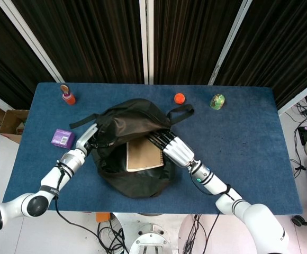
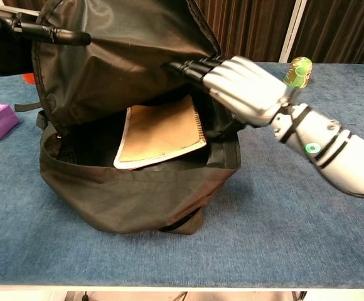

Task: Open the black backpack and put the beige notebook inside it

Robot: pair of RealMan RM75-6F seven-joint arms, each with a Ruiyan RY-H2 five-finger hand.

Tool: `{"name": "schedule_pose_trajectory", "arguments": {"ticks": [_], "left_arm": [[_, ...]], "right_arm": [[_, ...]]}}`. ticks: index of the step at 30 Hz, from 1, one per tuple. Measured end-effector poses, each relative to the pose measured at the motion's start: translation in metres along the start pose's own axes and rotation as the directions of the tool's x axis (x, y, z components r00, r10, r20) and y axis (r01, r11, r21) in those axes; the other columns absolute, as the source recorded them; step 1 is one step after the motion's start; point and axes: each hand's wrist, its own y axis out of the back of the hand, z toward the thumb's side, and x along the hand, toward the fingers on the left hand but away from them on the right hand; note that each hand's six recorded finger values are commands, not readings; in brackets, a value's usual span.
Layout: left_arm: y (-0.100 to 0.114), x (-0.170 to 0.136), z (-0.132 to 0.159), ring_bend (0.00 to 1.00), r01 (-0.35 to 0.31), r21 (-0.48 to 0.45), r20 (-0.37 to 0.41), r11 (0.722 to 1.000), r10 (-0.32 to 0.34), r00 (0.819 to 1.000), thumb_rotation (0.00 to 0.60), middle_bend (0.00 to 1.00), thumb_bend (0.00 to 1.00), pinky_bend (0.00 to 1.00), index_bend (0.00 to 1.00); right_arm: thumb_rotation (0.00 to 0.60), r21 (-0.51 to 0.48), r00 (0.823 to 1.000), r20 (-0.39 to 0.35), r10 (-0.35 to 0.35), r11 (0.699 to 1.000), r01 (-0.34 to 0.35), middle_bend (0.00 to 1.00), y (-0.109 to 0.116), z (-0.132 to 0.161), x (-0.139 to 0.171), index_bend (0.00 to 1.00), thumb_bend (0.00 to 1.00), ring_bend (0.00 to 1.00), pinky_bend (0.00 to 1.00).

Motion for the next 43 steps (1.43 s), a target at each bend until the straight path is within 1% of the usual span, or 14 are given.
{"name": "schedule_pose_trajectory", "arguments": {"ticks": [5, 9, 12, 13, 15, 18, 22, 27, 30, 33, 35, 38, 40, 43], "left_arm": [[-0.003, -0.001, -0.011, 0.40, 0.005, 0.123, 0.005, 0.992, -0.006, 1.000, 0.600, 0.50, 0.42, 0.34, 0.57], [-0.011, -0.004, -0.022, 0.36, 0.028, 0.274, 0.013, 0.961, -0.032, 0.999, 0.600, 0.46, 0.41, 0.29, 0.53], [-0.020, -0.007, -0.032, 0.26, 0.067, 0.414, 0.009, 0.908, -0.077, 0.997, 0.600, 0.36, 0.32, 0.27, 0.39], [-0.025, -0.009, -0.036, 0.25, 0.089, 0.486, 0.002, 0.869, -0.103, 0.995, 0.600, 0.34, 0.29, 0.26, 0.36], [-0.028, -0.011, -0.039, 0.21, 0.105, 0.552, -0.003, 0.827, -0.123, 0.992, 0.600, 0.27, 0.22, 0.25, 0.28], [-0.029, -0.017, -0.042, 0.19, 0.107, 0.661, -0.005, 0.743, -0.138, 0.990, 0.600, 0.24, 0.17, 0.24, 0.25], [-0.024, -0.029, -0.037, 0.19, 0.034, 0.775, 0.047, 0.631, -0.110, 0.993, 0.600, 0.26, 0.16, 0.24, 0.25], [-0.003, -0.054, -0.025, 0.19, -0.121, 0.827, 0.146, 0.549, -0.002, 0.989, 0.600, 0.27, 0.16, 0.24, 0.26], [0.022, -0.074, -0.021, 0.19, -0.222, 0.838, 0.198, 0.499, 0.101, 0.975, 0.600, 0.28, 0.16, 0.24, 0.27], [0.052, -0.095, -0.021, 0.19, -0.314, 0.859, 0.244, 0.404, 0.215, 0.946, 0.600, 0.28, 0.16, 0.23, 0.28], [0.075, -0.112, -0.026, 0.19, -0.361, 0.877, 0.271, 0.317, 0.295, 0.916, 0.600, 0.28, 0.16, 0.22, 0.27], [0.107, -0.140, -0.041, 0.18, -0.380, 0.905, 0.283, 0.192, 0.394, 0.874, 0.600, 0.26, 0.16, 0.19, 0.26], [0.122, -0.161, -0.057, 0.18, -0.363, 0.921, 0.267, 0.142, 0.448, 0.853, 0.600, 0.26, 0.16, 0.19, 0.26], [0.129, -0.190, -0.076, 0.18, -0.348, 0.928, 0.239, 0.134, 0.504, 0.830, 0.600, 0.26, 0.16, 0.19, 0.26]], "right_arm": [[0.600, -0.037, 0.999, -0.005, -0.054, 0.998, 0.054, 0.12, 0.030, -0.011, 0.036, 0.00, 0.04, 0.00, 0.23], [0.600, -0.022, 0.997, 0.014, -0.072, 0.997, 0.073, 0.11, 0.060, -0.029, 0.080, 0.00, 0.06, 0.01, 0.27], [0.600, -0.009, 0.995, 0.059, -0.081, 0.997, 0.081, 0.11, 0.085, -0.044, 0.117, 0.00, 0.07, 0.01, 0.27], [0.600, 0.003, 0.993, 0.086, -0.086, 0.996, 0.086, 0.11, 0.096, -0.049, 0.133, 0.00, 0.07, 0.01, 0.26], [0.600, 0.026, 0.987, 0.134, -0.092, 0.996, 0.089, 0.10, 0.110, -0.058, 0.156, 0.00, 0.07, 0.01, 0.26], [0.600, 0.046, 0.971, 0.226, -0.079, 0.996, 0.070, 0.10, 0.125, -0.072, 0.187, 0.00, 0.07, 0.01, 0.25], [0.600, 0.043, 0.934, 0.354, -0.047, 0.999, 0.034, 0.07, 0.135, -0.094, 0.216, 0.00, 0.07, 0.01, 0.24], [0.600, 0.014, 0.871, 0.491, 0.015, 1.000, -0.025, 0.14, 0.139, -0.117, 0.241, 0.00, 0.13, 0.03, 0.25], [0.600, -0.033, 0.825, 0.561, 0.063, 0.998, -0.054, 0.16, 0.142, -0.128, 0.256, 0.01, 0.21, 0.06, 0.29], [0.600, -0.090, 0.776, 0.619, 0.117, 0.993, -0.078, 0.08, 0.146, -0.135, 0.271, 0.00, 0.22, 0.02, 0.20], [0.600, -0.134, 0.743, 0.649, 0.161, 0.986, -0.097, 0.02, 0.149, -0.137, 0.281, 0.00, 0.22, 0.00, 0.11], [0.600, -0.199, 0.696, 0.682, 0.224, 0.973, -0.118, 0.00, 0.153, -0.138, 0.298, 0.00, 0.23, 0.00, 0.06], [0.600, -0.219, 0.673, 0.698, 0.245, 0.968, -0.125, 0.00, 0.157, -0.137, 0.310, 0.00, 0.24, 0.00, 0.06], [0.600, -0.240, 0.656, 0.713, 0.248, 0.965, -0.105, 0.00, 0.157, -0.130, 0.324, 0.00, 0.25, 0.00, 0.05]]}}
